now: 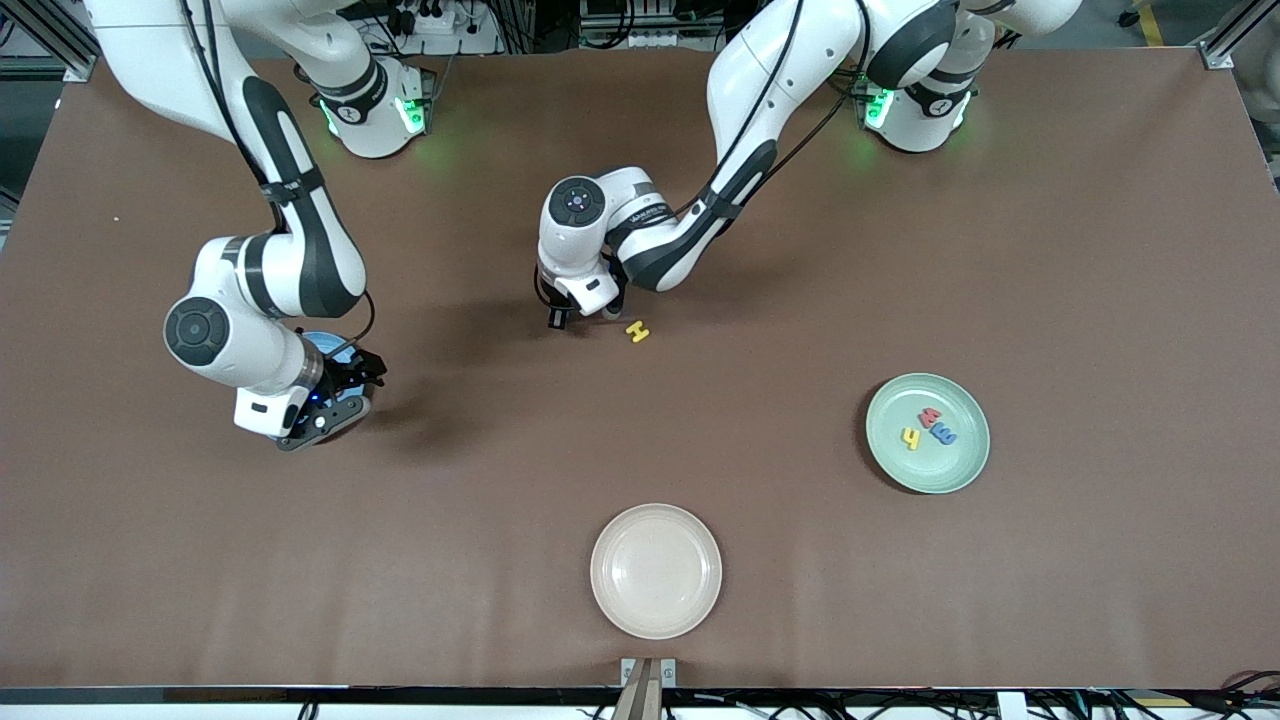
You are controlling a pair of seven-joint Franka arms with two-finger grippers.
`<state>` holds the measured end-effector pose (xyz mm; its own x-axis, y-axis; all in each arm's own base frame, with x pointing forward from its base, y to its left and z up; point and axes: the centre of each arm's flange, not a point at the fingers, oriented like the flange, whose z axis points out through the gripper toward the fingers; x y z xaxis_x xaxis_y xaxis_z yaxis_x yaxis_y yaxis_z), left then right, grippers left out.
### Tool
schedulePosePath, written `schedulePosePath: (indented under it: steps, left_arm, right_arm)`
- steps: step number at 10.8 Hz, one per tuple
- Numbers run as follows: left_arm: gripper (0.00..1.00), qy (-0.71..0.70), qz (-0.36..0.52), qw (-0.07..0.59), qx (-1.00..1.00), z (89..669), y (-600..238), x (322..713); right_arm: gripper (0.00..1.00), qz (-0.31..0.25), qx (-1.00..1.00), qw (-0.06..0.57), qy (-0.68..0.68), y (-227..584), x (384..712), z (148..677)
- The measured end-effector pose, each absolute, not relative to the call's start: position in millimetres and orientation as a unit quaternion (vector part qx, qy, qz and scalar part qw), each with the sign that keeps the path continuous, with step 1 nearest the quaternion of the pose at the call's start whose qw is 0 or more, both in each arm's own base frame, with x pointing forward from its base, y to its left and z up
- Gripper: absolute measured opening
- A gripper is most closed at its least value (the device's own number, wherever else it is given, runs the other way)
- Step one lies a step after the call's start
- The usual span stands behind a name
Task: Sort uppercase to blue plate, lowercase to green plate
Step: 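Grasp the blue g with the left gripper while the right gripper returns, then place the blue g on the green plate while the right gripper grasps the yellow H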
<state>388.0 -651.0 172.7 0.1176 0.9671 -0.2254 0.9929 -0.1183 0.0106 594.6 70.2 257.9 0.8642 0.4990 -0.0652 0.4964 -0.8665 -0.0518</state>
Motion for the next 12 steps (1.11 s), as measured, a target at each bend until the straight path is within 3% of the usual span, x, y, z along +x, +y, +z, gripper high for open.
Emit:
schedulePosePath:
  steps: [2,7,12]
  left_arm:
    - [0.26,0.645,-0.076,0.093,0.755,185.7,-644.4,409.0]
    - [0.26,0.522,-0.083,0.062,0.847,299.7,-542.4,524.9]
    - [0.26,0.309,-0.083,0.043,0.946,368.3,-336.2,623.8]
  right_arm:
    - [1.0,0.034,-0.965,0.016,-0.259,71.0,595.6,258.5]
    - [1.0,0.026,-0.97,0.015,-0.24,150.1,583.1,259.9]
    - [1.0,-0.021,-0.987,0.024,-0.159,330.2,520.3,244.1]
